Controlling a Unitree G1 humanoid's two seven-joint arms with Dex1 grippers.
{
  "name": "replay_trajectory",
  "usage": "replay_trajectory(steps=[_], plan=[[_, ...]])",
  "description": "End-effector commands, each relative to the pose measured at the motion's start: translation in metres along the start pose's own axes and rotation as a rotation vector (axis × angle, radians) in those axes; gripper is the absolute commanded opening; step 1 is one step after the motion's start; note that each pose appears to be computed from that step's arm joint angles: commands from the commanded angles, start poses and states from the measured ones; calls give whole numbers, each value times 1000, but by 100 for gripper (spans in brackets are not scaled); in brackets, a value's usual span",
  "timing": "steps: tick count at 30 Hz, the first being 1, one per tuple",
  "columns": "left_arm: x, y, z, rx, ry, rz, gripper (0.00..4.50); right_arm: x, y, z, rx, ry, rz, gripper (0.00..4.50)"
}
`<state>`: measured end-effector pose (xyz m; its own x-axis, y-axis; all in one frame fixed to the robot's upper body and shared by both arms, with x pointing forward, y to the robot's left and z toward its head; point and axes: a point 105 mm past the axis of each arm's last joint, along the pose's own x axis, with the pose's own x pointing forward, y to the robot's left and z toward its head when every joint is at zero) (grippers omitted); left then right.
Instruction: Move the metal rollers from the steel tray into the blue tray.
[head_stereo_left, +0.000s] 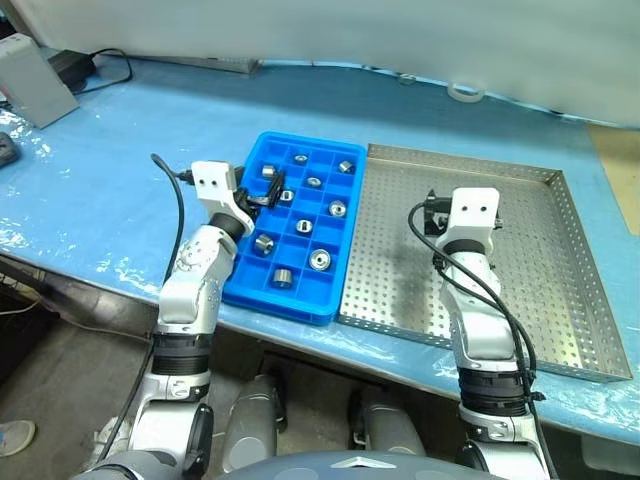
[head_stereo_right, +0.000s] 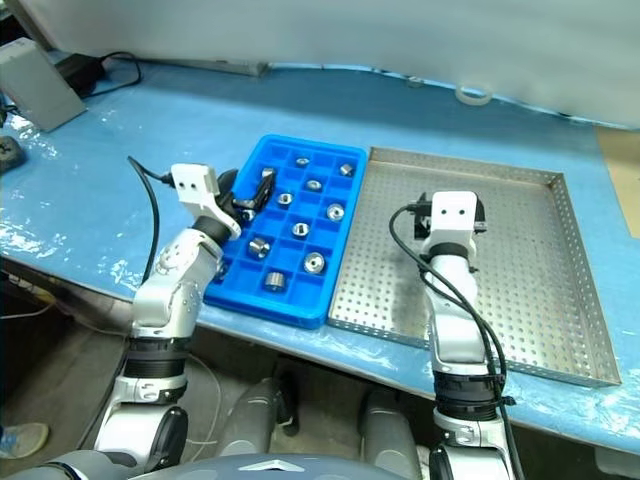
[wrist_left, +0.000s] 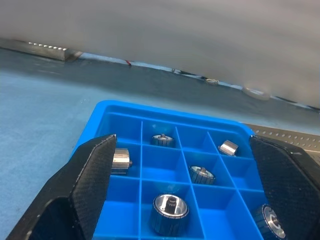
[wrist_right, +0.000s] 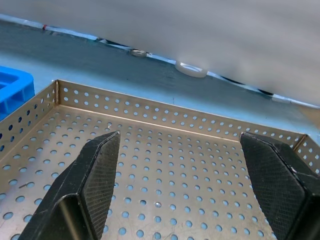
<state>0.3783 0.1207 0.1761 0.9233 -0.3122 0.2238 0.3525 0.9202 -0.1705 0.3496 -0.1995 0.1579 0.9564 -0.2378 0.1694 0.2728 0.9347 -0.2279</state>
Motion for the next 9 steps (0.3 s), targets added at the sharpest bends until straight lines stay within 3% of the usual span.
replay_trajectory(steps=[1, 9], plan=[[5, -1, 13, 13, -70, 1, 450, 6, -8, 17, -10, -74, -13, 399], [5, 6, 14, 9, -112, 44, 450, 15, -2, 24, -28, -99, 32, 399]])
